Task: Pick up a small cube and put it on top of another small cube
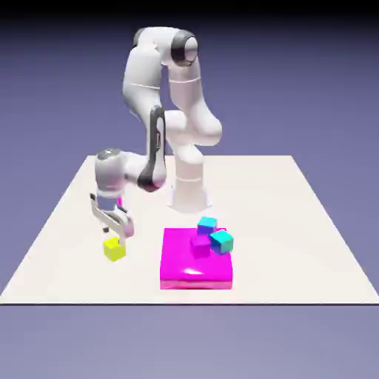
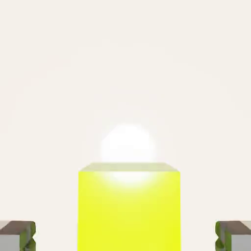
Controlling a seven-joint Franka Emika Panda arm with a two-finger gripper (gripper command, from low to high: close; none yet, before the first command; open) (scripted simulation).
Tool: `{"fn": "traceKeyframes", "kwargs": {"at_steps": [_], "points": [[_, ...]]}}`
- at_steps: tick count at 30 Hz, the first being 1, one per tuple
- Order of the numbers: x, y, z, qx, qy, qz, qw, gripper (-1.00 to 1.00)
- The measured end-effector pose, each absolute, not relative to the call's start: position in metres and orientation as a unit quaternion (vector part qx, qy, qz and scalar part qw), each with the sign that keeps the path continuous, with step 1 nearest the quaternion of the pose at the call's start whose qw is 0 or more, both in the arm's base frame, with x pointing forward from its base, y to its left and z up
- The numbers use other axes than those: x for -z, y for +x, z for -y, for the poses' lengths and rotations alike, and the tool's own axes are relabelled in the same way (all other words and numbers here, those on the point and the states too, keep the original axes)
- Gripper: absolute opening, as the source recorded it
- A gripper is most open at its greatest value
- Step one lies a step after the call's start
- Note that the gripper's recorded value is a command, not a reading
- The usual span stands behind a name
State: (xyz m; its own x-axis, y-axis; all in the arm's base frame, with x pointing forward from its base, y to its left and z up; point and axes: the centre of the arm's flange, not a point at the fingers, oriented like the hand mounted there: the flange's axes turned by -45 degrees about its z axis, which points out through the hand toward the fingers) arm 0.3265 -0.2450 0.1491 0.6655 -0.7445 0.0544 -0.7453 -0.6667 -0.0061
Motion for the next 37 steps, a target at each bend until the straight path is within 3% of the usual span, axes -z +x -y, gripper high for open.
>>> {"fn": "traceKeyframes", "kwargs": {"at_steps": [2,3,14,20,27,29,34,35,37], "points": [[-0.129,0.325,0.245,-0.026,0.912,0.408,0.011,0.0],[-0.129,0.325,0.245,-0.025,0.912,0.408,0.011,-1.0],[-0.199,0.323,0.243,-0.025,0.912,0.408,0.012,-1.0],[-0.259,0.401,0.088,-0.027,0.942,0.334,-0.008,-1.0],[-0.323,0.39,-0.099,-0.027,0.966,0.257,0.006,-1.0],[-0.325,0.388,-0.104,-0.027,0.967,0.255,0.007,-1.0],[-0.263,0.391,-0.102,-0.028,0.966,0.255,0.008,-1.0],[-0.255,0.391,-0.102,-0.027,0.966,0.255,0.007,1.0],[-0.255,0.391,-0.102,-0.027,0.966,0.255,0.007,1.0]]}}
